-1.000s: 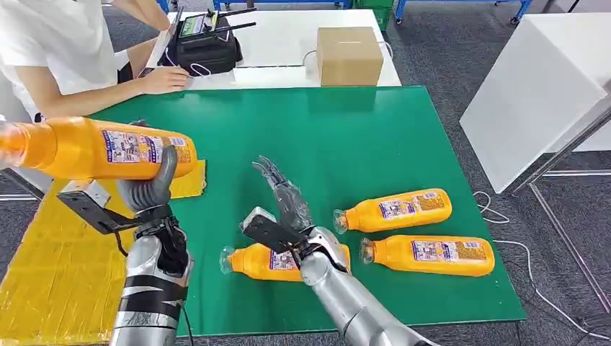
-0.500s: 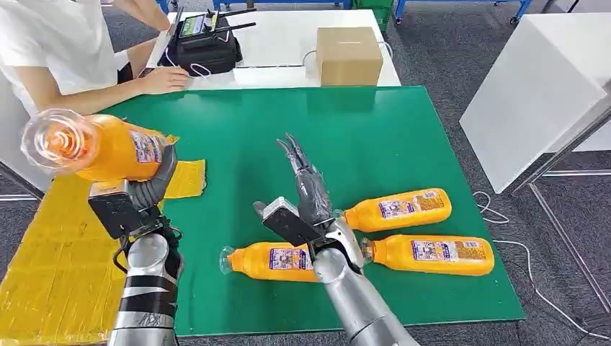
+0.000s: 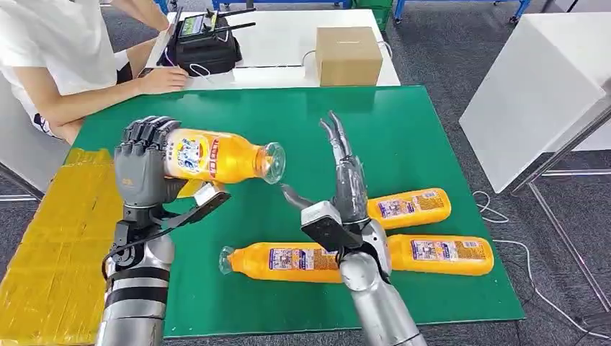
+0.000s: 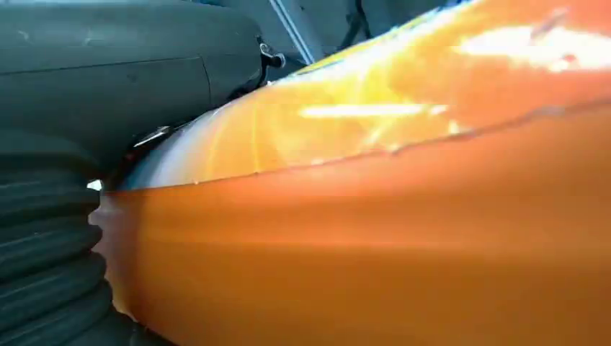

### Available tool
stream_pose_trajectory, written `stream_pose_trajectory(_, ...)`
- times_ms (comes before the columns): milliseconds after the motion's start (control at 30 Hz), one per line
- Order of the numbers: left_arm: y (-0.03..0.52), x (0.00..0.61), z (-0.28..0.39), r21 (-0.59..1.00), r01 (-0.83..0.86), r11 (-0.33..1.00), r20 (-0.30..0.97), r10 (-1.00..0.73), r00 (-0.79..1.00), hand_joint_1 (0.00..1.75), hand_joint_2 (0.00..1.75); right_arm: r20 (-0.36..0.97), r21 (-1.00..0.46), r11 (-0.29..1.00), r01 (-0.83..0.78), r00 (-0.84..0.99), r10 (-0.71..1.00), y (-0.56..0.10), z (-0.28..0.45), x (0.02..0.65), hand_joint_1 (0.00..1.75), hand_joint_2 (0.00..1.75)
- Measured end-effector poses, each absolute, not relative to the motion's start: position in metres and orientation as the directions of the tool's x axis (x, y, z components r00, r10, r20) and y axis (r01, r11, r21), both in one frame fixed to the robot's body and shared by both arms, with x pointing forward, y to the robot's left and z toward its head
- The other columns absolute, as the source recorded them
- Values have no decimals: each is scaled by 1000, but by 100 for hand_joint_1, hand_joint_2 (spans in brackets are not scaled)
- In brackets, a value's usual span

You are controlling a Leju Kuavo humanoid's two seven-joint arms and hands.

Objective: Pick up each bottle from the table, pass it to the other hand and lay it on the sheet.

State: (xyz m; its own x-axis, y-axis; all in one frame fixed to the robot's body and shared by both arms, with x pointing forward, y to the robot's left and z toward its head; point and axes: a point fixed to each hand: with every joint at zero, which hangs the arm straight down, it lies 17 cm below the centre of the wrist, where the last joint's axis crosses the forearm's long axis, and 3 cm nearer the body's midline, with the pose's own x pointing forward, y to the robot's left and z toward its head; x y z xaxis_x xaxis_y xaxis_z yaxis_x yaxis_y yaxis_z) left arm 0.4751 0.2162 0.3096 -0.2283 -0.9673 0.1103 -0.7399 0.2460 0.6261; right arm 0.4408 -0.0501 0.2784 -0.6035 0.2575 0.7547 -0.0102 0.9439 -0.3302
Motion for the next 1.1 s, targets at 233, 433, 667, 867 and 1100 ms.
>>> stream_pose_trajectory(233, 228, 476, 309, 627, -746, 224, 112, -974, -198, 175, 175, 736, -328, 945, 13, -623, 264, -60, 288, 436, 0, 175)
stream_pose_trajectory(433, 233, 476, 308, 628, -747, 217, 114, -976, -188, 175, 175, 730, -328, 945, 19, -629, 266, -63, 291, 435, 0, 175)
stream_pose_trajectory(667, 237, 476, 307, 629, -748, 213, 118, -977, -178, 175, 175, 728, -326, 945, 21, -632, 266, -63, 292, 434, 0, 175)
stream_pose_trajectory(867, 243, 477, 306, 636, -747, 194, 123, -981, -150, 175, 175, 727, -325, 945, 24, -633, 266, -64, 292, 434, 0, 175)
stream_pose_trajectory(1100, 345, 494, 303, 651, -759, 18, 395, -862, 318, 175, 175, 710, -298, 953, 60, -653, 263, -74, 296, 422, 0, 175)
